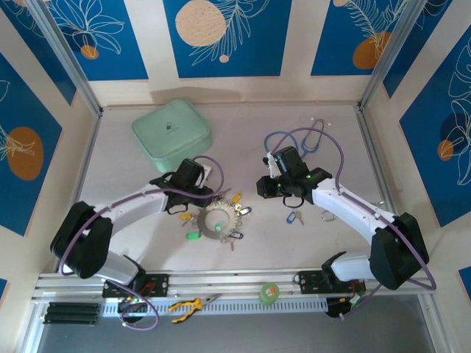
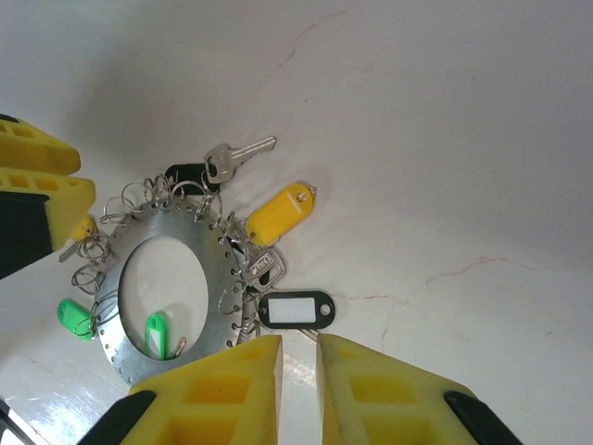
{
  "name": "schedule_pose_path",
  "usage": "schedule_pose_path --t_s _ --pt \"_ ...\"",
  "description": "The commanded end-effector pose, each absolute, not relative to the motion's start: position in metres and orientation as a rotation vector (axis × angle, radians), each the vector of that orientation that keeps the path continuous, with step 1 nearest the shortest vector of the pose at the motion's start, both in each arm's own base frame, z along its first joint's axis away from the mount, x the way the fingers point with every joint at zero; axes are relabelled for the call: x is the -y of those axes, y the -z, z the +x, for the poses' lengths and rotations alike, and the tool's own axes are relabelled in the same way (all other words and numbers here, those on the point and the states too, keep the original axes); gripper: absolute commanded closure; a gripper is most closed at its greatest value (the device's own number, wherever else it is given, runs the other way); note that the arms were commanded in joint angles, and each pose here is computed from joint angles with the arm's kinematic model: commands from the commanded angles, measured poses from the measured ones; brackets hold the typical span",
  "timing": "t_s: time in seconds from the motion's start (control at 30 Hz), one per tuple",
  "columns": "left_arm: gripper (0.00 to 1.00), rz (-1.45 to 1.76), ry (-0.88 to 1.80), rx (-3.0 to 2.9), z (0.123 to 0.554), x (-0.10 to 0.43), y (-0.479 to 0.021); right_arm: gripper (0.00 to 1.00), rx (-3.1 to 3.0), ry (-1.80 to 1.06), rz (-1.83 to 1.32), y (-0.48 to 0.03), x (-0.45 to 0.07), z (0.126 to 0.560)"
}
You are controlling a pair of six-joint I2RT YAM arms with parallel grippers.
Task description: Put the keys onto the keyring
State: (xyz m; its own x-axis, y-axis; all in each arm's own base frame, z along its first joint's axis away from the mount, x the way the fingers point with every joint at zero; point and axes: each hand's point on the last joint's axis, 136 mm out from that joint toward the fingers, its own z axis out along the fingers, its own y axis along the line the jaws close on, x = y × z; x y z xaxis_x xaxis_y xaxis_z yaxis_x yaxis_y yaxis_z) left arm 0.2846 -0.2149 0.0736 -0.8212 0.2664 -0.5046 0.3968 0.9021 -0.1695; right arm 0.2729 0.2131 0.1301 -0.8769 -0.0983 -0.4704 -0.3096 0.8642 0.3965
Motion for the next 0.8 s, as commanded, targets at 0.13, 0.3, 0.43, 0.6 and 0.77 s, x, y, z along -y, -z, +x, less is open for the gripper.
schedule_pose_path --t_s 0.13,0.3,0.43,0.6,0.77 --pt "0.61 0.239 0.18 -2.69 0.287 0.208 -0.067 0.82 -2.599 -0.684 -0.297 -0.13 -0.214 0.265" --pt "0.63 0.257 0.165 -2.69 0.291 0.225 -0.065 0.82 -2.603 -0.675 -0.298 -0.129 -0.213 0.263" --pt "0.65 0.332 0.189 -2.676 0.292 0.236 -0.065 0.82 -2.608 -0.67 -0.296 -0.127 -0.212 0.261" --pt "0.7 0.385 0.159 -2.706 0.292 0.237 -0.056 0.82 -2.615 -0.666 -0.292 -0.125 -0.21 0.258" --pt "0.74 0.397 0.147 -2.725 0.293 0.24 -0.049 0.82 -2.618 -0.664 -0.289 -0.124 -0.209 0.257"
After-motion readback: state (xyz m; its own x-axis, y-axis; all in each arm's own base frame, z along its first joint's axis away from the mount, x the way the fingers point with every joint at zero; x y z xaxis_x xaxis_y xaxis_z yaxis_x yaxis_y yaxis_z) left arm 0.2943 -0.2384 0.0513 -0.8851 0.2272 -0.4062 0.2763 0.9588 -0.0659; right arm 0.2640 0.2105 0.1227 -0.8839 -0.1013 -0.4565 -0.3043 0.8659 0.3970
